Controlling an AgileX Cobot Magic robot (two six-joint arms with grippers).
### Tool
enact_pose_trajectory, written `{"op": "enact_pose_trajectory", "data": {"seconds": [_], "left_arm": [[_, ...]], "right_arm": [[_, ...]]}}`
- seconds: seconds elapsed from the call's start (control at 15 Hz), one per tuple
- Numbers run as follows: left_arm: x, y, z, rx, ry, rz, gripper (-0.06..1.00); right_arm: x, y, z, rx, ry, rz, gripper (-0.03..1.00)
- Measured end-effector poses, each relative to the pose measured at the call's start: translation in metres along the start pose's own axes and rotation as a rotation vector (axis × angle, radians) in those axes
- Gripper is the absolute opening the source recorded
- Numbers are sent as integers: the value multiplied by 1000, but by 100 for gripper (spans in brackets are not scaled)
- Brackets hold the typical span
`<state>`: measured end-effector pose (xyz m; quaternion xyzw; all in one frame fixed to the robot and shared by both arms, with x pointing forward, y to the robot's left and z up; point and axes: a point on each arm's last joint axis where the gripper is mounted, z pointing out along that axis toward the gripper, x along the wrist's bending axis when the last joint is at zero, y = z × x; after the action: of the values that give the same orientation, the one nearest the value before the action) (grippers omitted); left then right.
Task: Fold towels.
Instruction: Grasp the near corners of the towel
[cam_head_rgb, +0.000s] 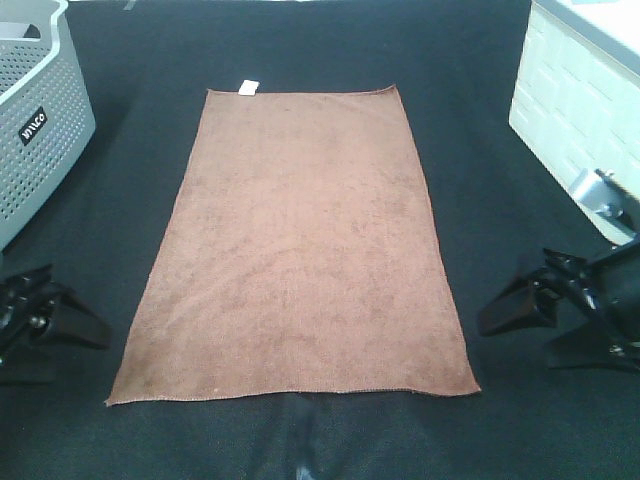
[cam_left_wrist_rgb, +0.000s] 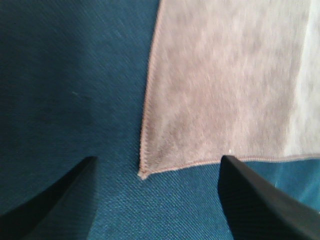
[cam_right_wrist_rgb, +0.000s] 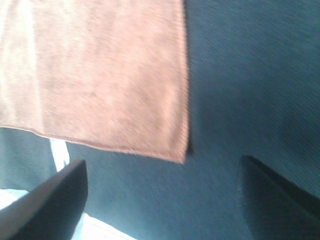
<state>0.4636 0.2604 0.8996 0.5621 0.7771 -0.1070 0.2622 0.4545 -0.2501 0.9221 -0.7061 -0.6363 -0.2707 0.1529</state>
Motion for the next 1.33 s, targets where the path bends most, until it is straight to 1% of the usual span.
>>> {"op": "enact_pose_trajectory", "data": {"seconds": [0.13, 0.27, 0.4, 0.53, 0.67, 0.87, 0.93, 1.0, 1.13, 1.27, 1.33], "left_arm": [[0, 4, 8, 22, -19, 2, 68], [0, 10, 13, 14, -31, 14, 71], [0, 13, 17, 9, -40, 28, 72], [2, 14, 23, 9, -53, 53, 72], [5, 14, 31, 22, -58, 58, 72], [8, 14, 38, 36, -68, 52, 72], [6, 13, 40, 38, -72, 64, 72], [3, 11, 44, 40, -80, 73, 72], [-10, 10, 56, 66, -101, 120, 72], [-21, 14, 66, 82, -124, 151, 71], [-26, 16, 70, 89, -132, 158, 69]], "right_arm": [[-3, 5, 9, -8, 28, -21, 77], [-8, 9, 18, 2, 36, -22, 77], [-11, 9, 23, 15, 39, -11, 77], [-13, 15, 28, 19, 42, -32, 77], [-15, 23, 33, 20, 45, -29, 77], [-19, 22, 41, 59, 53, -25, 77], [-21, 21, 43, 70, 56, -17, 77], [-21, 21, 46, 78, 77, -6, 76], [-20, 22, 54, 96, 122, 13, 75], [-9, 21, 67, 133, 155, -27, 74], [-1, 21, 74, 152, 161, -52, 71]]}}
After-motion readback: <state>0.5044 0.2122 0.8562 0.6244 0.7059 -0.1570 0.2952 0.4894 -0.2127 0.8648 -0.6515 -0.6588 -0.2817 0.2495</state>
